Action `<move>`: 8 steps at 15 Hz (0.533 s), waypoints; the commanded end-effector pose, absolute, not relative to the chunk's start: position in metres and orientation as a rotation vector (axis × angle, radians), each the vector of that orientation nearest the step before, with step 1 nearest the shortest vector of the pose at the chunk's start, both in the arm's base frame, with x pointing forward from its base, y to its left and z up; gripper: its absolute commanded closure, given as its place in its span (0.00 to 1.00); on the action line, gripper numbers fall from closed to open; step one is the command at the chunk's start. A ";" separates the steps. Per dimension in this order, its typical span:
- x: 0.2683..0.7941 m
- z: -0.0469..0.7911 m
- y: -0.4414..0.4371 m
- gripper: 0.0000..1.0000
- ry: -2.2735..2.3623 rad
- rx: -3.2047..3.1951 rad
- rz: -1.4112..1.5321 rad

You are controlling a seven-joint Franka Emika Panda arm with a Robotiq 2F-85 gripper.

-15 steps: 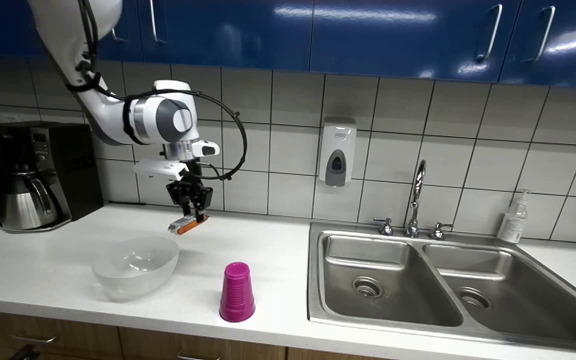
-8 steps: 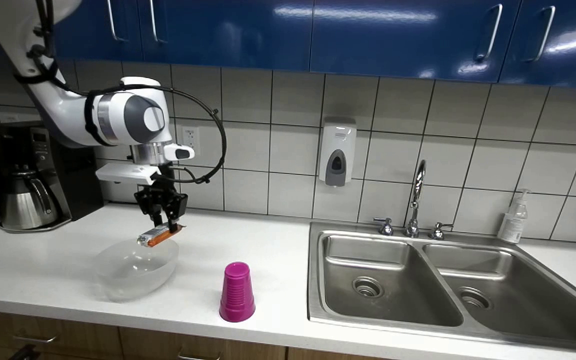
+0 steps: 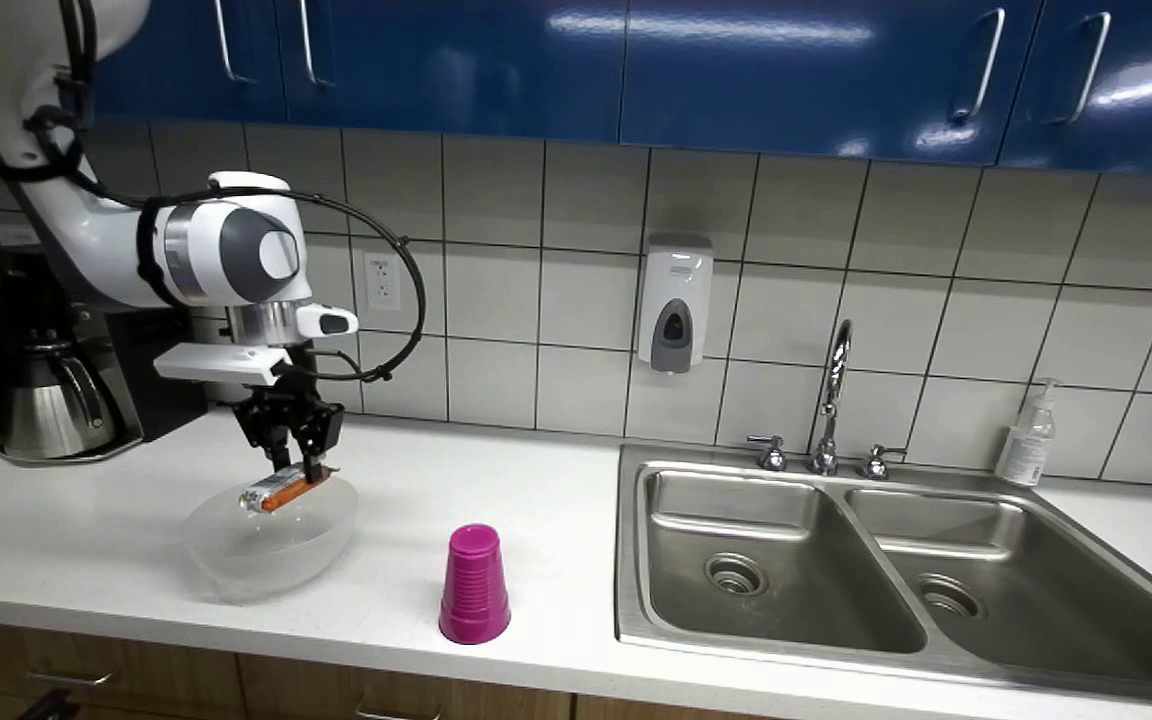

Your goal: Pick up the candy bar and then put it in the bowl

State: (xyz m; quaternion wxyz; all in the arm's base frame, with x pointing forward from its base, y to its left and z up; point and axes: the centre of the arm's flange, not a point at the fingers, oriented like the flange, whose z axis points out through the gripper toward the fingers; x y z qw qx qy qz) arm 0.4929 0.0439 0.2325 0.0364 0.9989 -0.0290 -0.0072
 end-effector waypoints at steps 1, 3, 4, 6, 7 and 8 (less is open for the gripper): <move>0.503 0.209 0.055 0.82 -0.057 3.051 -0.030; 0.506 0.198 0.061 0.82 -0.033 3.046 -0.042; 0.509 0.194 0.063 0.82 -0.022 3.043 -0.041; 0.516 0.188 0.070 0.82 0.006 3.038 -0.028; 0.519 0.187 0.073 0.82 0.022 3.035 -0.021; 0.522 0.186 0.077 0.82 0.037 3.030 -0.015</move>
